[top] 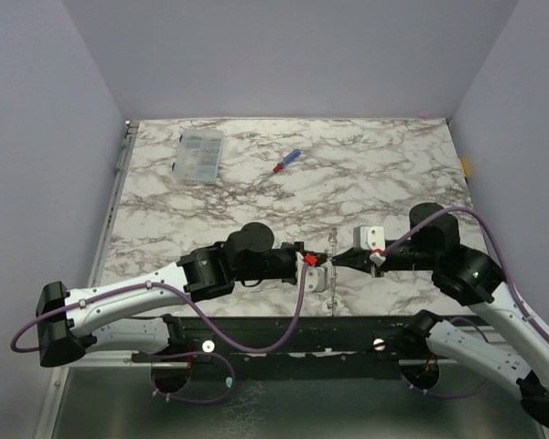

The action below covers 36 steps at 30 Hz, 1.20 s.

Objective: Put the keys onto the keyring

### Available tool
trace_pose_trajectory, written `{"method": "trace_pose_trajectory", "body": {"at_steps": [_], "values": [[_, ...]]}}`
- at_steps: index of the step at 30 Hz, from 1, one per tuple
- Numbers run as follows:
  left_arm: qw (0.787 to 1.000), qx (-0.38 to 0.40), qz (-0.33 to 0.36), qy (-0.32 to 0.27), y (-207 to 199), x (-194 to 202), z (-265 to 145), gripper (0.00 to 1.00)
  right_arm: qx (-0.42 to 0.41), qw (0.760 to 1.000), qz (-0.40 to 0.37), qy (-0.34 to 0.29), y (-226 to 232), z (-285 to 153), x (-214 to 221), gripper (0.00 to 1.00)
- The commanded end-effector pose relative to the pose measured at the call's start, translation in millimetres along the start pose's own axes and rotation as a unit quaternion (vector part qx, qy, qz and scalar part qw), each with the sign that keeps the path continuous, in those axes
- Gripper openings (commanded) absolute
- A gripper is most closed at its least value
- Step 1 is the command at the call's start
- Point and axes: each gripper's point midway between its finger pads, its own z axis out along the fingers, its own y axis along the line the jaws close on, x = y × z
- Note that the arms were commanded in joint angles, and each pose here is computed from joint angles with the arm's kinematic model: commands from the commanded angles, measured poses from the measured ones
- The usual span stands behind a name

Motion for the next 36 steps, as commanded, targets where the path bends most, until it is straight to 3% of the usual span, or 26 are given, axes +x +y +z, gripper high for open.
{"method": "trace_pose_trajectory", "body": {"at_steps": [1, 10, 16, 17, 19, 22, 36], "values": [[1.0, 0.012, 0.002, -0.004, -2, -2, 5, 0.0, 0.018, 0.998, -0.034, -0.047, -6, -6, -27, 0.0], [0.999, -0.008, -0.026, -0.046, 2, -19, 3, 0.0, 0.062, 0.99, -0.042, -0.118, -11, -8, -42, 0.01], [0.996, -0.03, -0.036, -0.072, 9, -27, -1, 0.0, 0.06, 0.99, -0.035, -0.125, -10, -5, -40, 0.01], [0.996, -0.032, -0.038, -0.073, 9, -28, -2, 0.04, 0.06, 0.99, -0.035, -0.126, -10, -5, -40, 0.01], [0.996, -0.034, -0.041, -0.076, 9, -30, -5, 0.22, 0.059, 0.99, -0.037, -0.126, -9, -5, -40, 0.01], [0.995, -0.032, -0.038, -0.086, 9, -35, -10, 0.34, 0.056, 0.99, -0.037, -0.126, -8, -6, -41, 0.01], [0.995, -0.026, -0.042, -0.082, 6, -31, -4, 0.35, 0.04, 0.987, -0.044, -0.153, -2, -10, -57, 0.01]]}}
